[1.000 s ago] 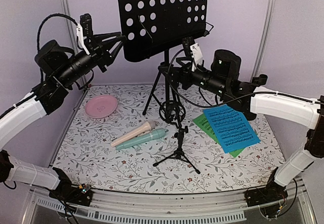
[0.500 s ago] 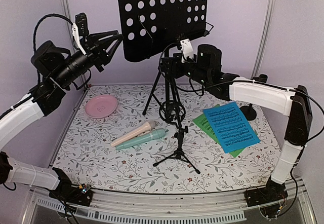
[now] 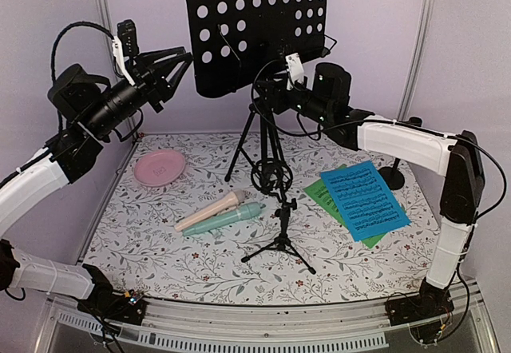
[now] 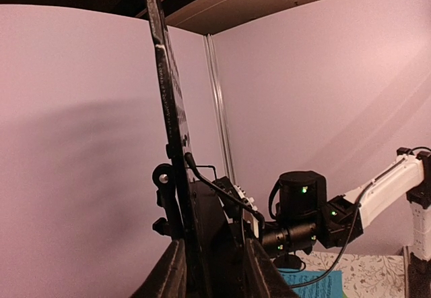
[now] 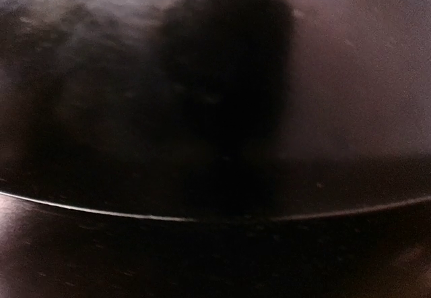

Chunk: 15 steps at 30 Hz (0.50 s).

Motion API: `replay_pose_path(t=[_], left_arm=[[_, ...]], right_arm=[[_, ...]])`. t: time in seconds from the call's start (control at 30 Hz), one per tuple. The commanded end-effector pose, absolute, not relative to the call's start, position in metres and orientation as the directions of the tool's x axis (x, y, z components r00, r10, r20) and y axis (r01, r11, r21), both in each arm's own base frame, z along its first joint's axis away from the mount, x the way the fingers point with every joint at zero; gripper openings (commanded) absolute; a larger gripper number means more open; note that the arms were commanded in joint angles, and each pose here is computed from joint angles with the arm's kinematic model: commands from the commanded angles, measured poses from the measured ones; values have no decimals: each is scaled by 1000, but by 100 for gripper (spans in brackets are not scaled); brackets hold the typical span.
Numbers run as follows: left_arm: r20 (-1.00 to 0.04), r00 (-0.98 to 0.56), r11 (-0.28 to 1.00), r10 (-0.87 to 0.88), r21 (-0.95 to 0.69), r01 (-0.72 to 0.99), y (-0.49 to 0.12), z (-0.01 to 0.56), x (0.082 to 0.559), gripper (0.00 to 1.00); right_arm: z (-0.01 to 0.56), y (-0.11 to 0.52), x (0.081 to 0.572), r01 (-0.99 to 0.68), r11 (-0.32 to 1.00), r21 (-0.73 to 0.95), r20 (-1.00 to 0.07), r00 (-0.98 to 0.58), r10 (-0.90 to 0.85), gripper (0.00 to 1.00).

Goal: Pack up the instrument practice props

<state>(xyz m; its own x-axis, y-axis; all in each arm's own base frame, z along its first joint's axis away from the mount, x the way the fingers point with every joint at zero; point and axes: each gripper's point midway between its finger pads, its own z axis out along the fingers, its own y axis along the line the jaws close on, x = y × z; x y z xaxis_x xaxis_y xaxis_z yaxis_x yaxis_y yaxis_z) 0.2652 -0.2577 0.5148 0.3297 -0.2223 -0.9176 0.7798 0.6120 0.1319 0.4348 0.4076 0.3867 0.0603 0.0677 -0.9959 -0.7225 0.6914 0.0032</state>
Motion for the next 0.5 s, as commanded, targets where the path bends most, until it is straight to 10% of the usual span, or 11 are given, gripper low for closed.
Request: replay_pose_path(t=[0.0,0.47], left_arm=[[-909,351,618,-225,145,772,-255,517,261,32],[-908,355,623,-223,147,768,-254,517,262,32]], right_arm=[[406,417,430,-771,637,-1,-987,105,126,51],[409,416,439,-757,653,-6,-973,156,172,47]])
